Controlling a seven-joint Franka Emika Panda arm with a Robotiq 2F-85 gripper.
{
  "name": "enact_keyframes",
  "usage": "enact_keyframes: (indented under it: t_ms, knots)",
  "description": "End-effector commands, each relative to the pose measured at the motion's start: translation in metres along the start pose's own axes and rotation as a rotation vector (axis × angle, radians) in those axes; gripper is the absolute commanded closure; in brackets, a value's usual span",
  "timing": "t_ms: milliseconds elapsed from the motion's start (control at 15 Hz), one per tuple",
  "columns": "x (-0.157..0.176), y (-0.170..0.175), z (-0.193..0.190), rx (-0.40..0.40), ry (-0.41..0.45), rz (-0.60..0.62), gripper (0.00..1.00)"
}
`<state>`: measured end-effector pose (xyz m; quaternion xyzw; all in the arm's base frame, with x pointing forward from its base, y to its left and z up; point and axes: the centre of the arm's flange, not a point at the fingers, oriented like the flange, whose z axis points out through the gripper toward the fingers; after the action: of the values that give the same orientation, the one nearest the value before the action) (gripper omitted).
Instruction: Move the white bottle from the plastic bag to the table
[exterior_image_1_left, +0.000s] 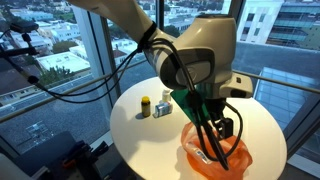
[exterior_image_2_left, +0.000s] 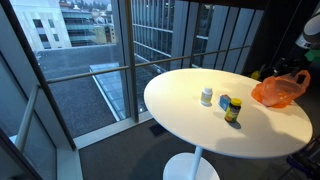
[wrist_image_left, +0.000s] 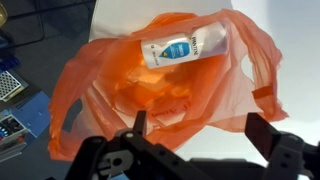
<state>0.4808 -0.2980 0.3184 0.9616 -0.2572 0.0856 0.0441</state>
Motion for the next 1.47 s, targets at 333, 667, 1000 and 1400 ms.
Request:
enact_keyframes:
  t_ms: [333, 667, 1000, 1400]
  knots:
    - [0.024, 0.02, 0.029, -0.027, -0.073, 0.021, 0.0]
    - [0.015, 0.016, 0.03, -0.027, -0.074, 0.018, 0.0]
    - [0.014, 0.015, 0.038, -0.034, -0.045, 0.063, 0.0]
    - [0.012, 0.011, 0.049, -0.031, -0.038, 0.182, 0.0]
